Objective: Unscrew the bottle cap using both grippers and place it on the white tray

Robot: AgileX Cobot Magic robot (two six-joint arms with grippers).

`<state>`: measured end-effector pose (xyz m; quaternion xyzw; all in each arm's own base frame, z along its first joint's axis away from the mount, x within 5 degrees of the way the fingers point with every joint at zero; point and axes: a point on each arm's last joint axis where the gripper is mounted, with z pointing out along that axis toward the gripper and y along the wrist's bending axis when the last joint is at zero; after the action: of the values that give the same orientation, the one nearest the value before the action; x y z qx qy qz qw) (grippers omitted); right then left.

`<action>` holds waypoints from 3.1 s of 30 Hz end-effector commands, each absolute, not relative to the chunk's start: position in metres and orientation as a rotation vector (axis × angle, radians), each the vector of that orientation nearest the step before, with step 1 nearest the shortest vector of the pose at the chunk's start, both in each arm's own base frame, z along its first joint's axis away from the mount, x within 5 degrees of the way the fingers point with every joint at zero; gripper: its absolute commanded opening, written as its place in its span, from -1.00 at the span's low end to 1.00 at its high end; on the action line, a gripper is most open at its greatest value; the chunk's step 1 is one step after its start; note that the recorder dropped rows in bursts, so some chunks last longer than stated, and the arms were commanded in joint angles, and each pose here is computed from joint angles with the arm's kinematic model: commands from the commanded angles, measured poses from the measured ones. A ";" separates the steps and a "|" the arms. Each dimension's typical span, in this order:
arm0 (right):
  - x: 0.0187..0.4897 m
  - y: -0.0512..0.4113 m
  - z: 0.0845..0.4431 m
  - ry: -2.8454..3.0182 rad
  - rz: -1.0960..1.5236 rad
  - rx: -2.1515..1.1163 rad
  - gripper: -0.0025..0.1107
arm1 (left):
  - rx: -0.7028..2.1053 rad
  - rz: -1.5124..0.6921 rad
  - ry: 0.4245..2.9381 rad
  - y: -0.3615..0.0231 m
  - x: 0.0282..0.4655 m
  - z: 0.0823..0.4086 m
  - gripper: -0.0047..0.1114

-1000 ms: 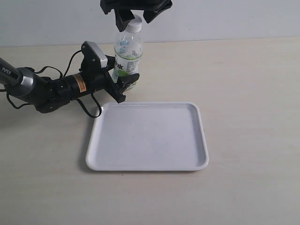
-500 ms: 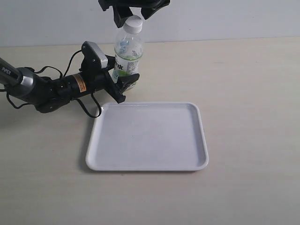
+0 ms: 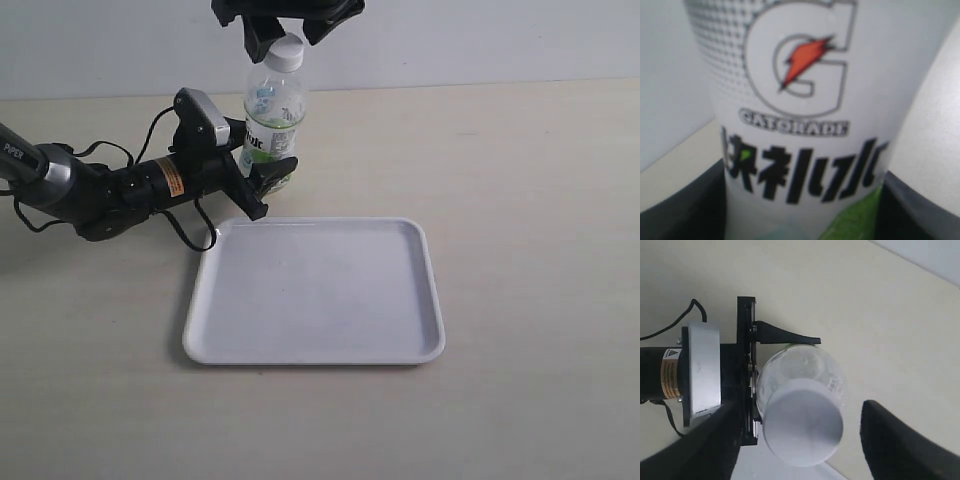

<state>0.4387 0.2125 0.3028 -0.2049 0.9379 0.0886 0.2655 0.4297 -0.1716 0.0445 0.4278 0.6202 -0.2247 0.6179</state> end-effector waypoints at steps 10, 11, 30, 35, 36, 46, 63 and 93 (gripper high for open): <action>0.441 0.212 0.301 2.526 0.220 -0.556 0.04 | 1.012 -0.504 1.454 -0.173 0.427 0.040 -0.92; 0.441 0.212 0.301 2.526 0.220 -0.556 0.02 | 1.012 -0.504 1.454 -0.173 0.427 0.040 -0.92; 0.439 0.212 0.300 2.486 0.153 -0.779 -0.96 | 1.015 -0.505 1.453 -0.173 0.427 0.040 -0.92; 0.439 0.212 0.300 2.436 0.113 -0.914 -0.96 | 1.019 -0.507 1.453 -0.173 0.427 0.040 -0.92; 0.439 0.212 0.300 2.422 0.103 -0.949 -0.96 | 1.018 -0.509 1.454 -0.173 0.427 0.040 -0.92; 0.439 0.212 0.300 2.248 -0.007 -1.302 -0.96 | 1.016 -0.510 1.455 -0.173 0.427 0.040 -0.92; 0.440 0.213 0.300 1.760 -0.222 -1.913 -0.96 | 1.045 -0.513 1.453 -0.174 0.425 0.038 -0.92; 0.439 0.214 0.301 0.922 -0.464 -2.490 -0.96 | 1.044 -0.514 1.450 -0.174 0.425 0.039 -0.92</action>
<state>0.4379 0.2138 0.2982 -0.8900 0.3696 -0.1513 0.2199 0.4290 -0.1721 0.0442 0.4349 0.6167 -0.2233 0.6170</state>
